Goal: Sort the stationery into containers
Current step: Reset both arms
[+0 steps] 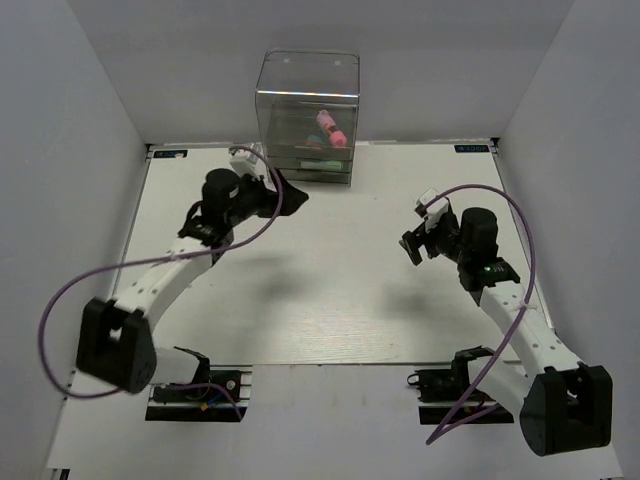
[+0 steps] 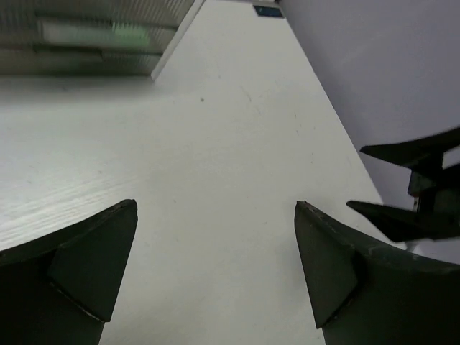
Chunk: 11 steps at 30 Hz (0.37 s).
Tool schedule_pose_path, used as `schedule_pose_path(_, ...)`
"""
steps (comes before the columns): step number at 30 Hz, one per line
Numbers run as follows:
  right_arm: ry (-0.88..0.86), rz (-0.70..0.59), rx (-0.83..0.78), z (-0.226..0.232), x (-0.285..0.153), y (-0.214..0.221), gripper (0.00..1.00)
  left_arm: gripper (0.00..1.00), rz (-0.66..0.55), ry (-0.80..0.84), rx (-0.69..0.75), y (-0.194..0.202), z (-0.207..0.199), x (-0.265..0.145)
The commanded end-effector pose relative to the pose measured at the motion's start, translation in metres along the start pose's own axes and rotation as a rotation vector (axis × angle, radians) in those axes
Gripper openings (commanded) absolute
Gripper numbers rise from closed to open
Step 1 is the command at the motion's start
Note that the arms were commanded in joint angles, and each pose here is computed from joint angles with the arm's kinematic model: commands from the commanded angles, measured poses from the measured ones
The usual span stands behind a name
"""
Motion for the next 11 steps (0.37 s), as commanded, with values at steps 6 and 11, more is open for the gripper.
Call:
schedule_pose_path(6,0.116,-0.077,0.164,0.01,-0.033,-0.011,0.9,1.0,-0.117,-0.139,0.45,0.013,-0.001,-0.102)
schedule_pose_path(11,0.123,-0.064,0.188,0.015,-0.036,0.009,0.9,1.0,-0.147,-0.174,0.498,0.036,0.006,-0.121)
Point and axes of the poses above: each gripper's point midway between its finger pads, its own x axis out along the fingers, its own z axis along the line the jaws close on, y = z × x, the point moved 8 cm from there along -x, back along the fingers, and after that the axes turned 12 degrees about x, right-handed, at the moved point
